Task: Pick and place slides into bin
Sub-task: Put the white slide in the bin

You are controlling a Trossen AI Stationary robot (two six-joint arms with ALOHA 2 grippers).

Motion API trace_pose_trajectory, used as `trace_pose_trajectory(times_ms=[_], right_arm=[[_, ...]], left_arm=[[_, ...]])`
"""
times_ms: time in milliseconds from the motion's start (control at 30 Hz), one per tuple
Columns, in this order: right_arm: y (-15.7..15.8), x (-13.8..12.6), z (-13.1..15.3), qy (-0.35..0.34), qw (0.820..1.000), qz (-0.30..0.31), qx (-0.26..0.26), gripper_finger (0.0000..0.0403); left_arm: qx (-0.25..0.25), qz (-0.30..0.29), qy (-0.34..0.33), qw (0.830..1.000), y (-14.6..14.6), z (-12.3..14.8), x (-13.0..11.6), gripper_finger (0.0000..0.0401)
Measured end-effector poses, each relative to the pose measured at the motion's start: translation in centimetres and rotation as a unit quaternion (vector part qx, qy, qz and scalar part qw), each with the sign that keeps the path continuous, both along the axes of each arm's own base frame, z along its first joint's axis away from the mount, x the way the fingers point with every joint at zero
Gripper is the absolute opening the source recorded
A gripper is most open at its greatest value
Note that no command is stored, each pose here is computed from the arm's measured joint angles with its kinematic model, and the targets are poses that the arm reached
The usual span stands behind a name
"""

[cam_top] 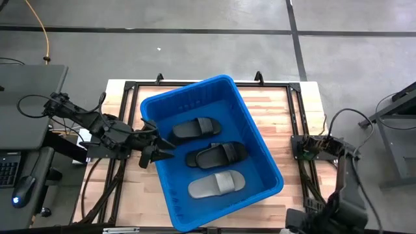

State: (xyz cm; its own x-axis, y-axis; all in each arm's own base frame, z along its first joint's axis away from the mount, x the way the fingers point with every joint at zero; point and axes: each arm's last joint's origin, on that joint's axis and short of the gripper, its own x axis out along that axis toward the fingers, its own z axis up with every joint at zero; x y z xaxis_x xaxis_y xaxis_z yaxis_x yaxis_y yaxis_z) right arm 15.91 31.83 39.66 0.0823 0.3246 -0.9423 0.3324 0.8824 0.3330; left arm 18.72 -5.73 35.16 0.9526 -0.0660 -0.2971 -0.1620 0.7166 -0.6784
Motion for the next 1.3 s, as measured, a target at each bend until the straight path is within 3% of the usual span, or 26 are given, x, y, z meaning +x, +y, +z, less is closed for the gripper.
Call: trace_pose_trajectory(times_ms=[167,567,667,867,1100,1300], right_arm=[[-1.0,0.0,2.7,-0.072,0.996,-0.040,0.034,0.0000],[-4.4,-0.7,6.4,-0.161,0.979,-0.104,0.071,0.0000],[-6.0,-0.6,7.5,-0.224,0.962,-0.148,0.058,0.0000],[-10.1,0.9,9.8,-0.360,0.897,-0.255,0.012,0.0000],[-12.9,4.6,11.0,-0.405,0.875,-0.264,0.002,0.0000],[-14.7,7.3,12.0,-0.449,0.852,-0.269,0.001,0.0000]], left_arm=[[-0.012,-0.012,0.002,1.000,-0.1,0.0,0.0,0.0243],[-0.045,-0.076,0.011,0.996,-0.5,0.0,-0.1,0.0244],[-0.046,-0.078,-0.003,0.996,-0.5,0.3,0.0,0.0244],[-0.025,-0.060,-0.091,0.994,-0.5,1.8,0.3,0.0244],[-0.018,-0.008,-0.166,0.986,-0.2,3.3,0.4,0.0244],[-0.020,-0.001,-0.183,0.983,-0.1,3.6,0.4,0.0256]])
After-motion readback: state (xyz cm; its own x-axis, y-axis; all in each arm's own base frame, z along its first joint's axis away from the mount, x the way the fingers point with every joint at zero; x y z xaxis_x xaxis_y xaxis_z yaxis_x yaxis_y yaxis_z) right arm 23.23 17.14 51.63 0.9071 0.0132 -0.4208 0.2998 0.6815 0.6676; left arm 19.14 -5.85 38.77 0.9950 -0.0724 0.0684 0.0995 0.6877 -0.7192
